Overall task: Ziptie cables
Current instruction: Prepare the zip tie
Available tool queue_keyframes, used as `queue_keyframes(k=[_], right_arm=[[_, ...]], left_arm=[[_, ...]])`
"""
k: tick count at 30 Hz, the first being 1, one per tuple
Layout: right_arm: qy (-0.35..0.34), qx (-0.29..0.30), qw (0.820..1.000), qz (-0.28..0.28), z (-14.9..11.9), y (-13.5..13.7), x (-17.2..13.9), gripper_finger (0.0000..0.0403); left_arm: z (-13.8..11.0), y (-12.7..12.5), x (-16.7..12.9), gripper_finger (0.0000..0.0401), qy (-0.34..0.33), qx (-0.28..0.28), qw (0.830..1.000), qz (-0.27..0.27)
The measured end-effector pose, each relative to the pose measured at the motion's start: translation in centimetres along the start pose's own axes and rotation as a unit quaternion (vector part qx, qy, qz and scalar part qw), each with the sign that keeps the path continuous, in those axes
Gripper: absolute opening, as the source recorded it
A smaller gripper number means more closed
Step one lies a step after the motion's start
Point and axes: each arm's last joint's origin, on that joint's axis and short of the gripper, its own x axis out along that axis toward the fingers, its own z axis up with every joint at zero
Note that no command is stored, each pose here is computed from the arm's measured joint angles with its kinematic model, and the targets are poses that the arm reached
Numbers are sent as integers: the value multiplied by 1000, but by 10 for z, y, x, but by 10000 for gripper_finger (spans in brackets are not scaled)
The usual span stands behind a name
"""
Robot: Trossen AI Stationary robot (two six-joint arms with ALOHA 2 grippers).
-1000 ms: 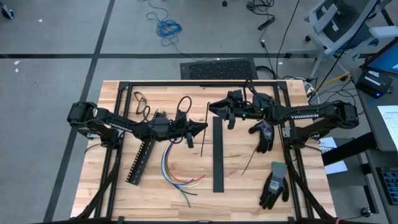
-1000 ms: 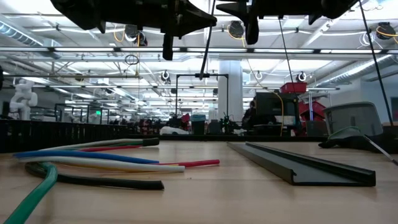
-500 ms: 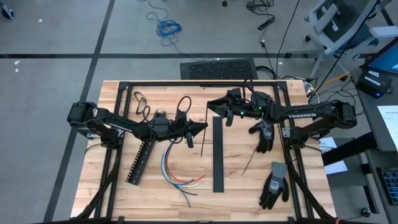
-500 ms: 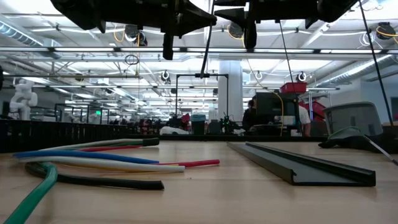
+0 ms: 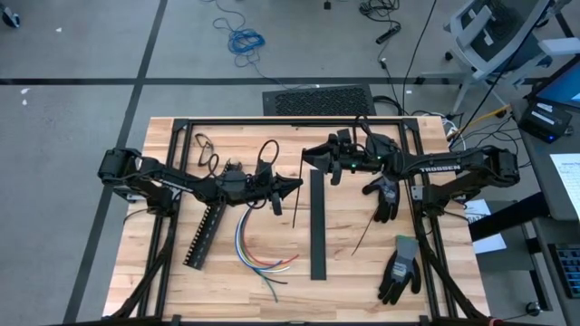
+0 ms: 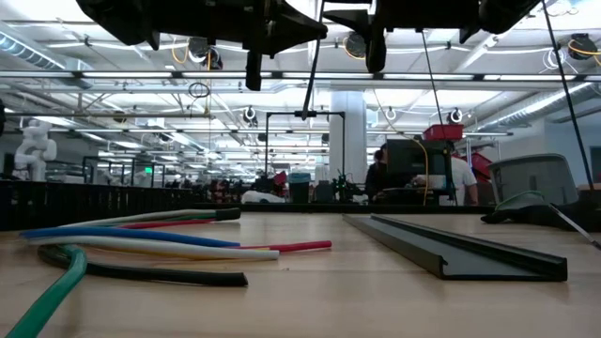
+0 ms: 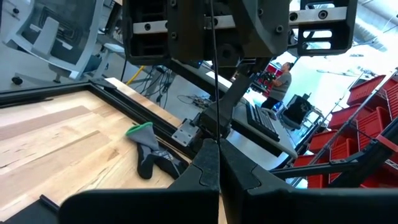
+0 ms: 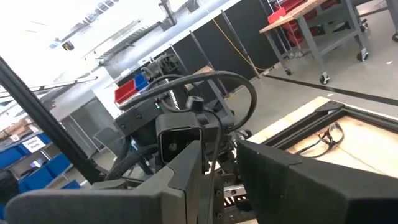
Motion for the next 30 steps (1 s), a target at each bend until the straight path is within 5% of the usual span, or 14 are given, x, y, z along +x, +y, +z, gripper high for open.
queue_keyframes(k=[20, 30], right_arm=[[-1, -3, 1000, 1, 0, 0, 0, 32], [6, 20, 1000, -3, -7, -5, 6, 42]], left_arm=[[0, 0, 0, 0, 0, 0, 1000, 0], [0, 0, 0, 0, 0, 0, 1000, 0]])
